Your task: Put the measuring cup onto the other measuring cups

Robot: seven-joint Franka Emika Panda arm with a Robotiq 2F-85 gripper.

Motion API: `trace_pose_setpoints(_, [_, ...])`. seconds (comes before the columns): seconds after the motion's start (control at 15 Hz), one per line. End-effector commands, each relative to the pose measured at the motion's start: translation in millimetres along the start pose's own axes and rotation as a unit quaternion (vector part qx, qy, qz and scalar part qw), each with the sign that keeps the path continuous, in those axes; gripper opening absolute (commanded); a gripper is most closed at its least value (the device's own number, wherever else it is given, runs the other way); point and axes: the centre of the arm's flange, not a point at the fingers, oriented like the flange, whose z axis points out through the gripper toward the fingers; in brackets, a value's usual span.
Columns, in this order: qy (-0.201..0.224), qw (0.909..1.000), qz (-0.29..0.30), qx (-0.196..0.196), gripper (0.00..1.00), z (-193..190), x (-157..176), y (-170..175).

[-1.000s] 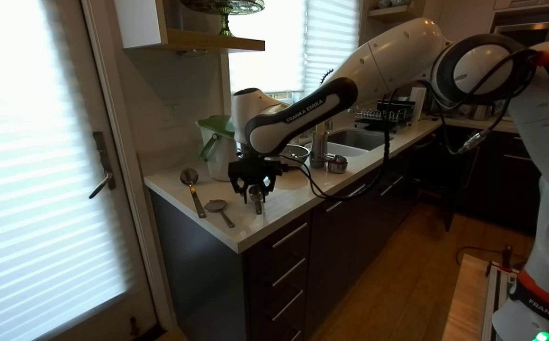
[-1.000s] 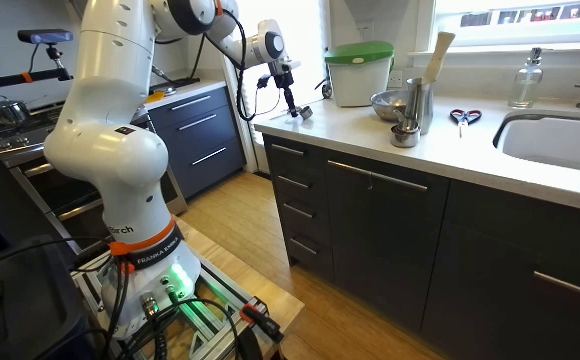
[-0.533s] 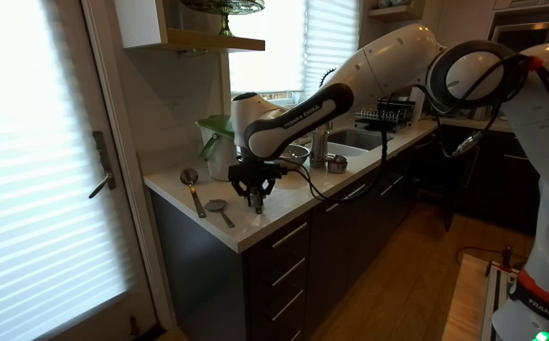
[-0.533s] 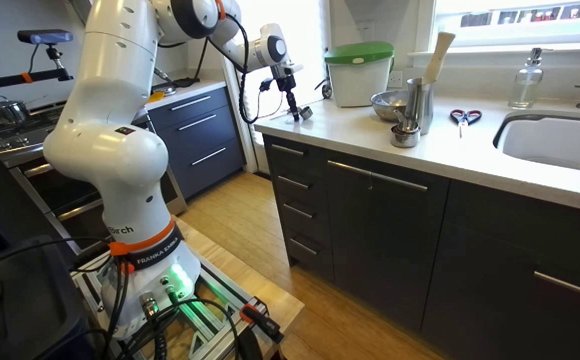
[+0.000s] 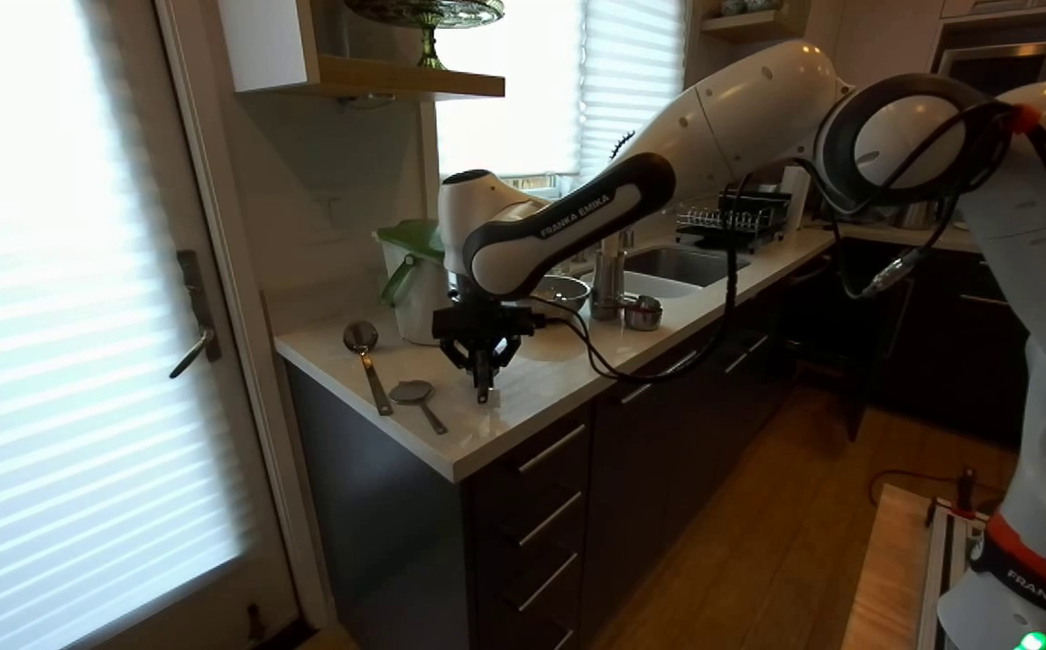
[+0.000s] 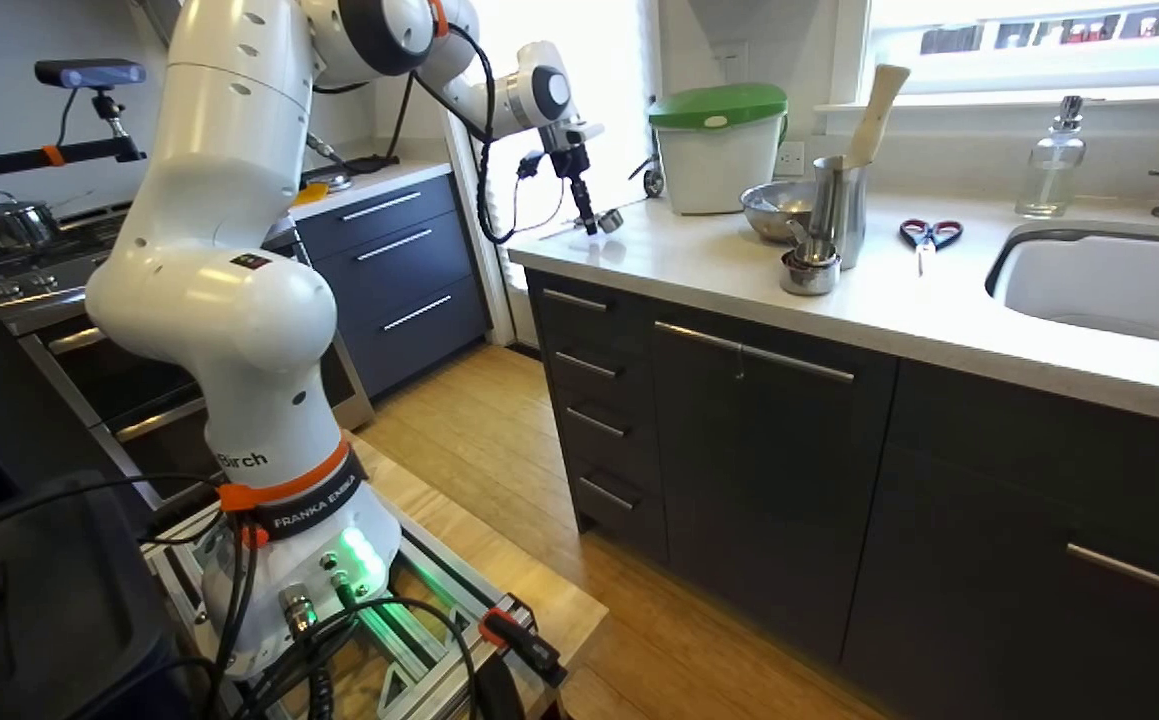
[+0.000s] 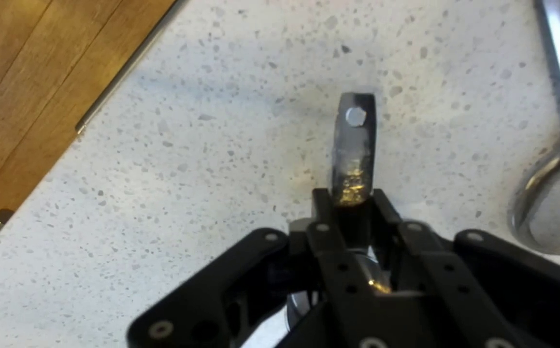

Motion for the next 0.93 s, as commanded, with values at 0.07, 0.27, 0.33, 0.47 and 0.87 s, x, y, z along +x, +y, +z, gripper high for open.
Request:
trace_pose_setpoints(0.07, [-0.03, 0.9985, 0.041, 0.019, 0.05, -52, 11, 34])
trace_pose_setpoints(0.27, [-0.094, 0.99, 0.102, 0.028, 0.05, -76, 34, 69])
trace_pose_setpoints(0.33, [-0.111, 0.9858, 0.122, 0.032, 0.05, -80, 41, 82])
trace_pose_setpoints(0.47, [-0.141, 0.9752, 0.166, 0.039, 0.05, -83, 58, 112])
trace_pose_setpoints(0.87, [-0.22, 0.9253, 0.299, 0.077, 0.05, -64, 109, 201])
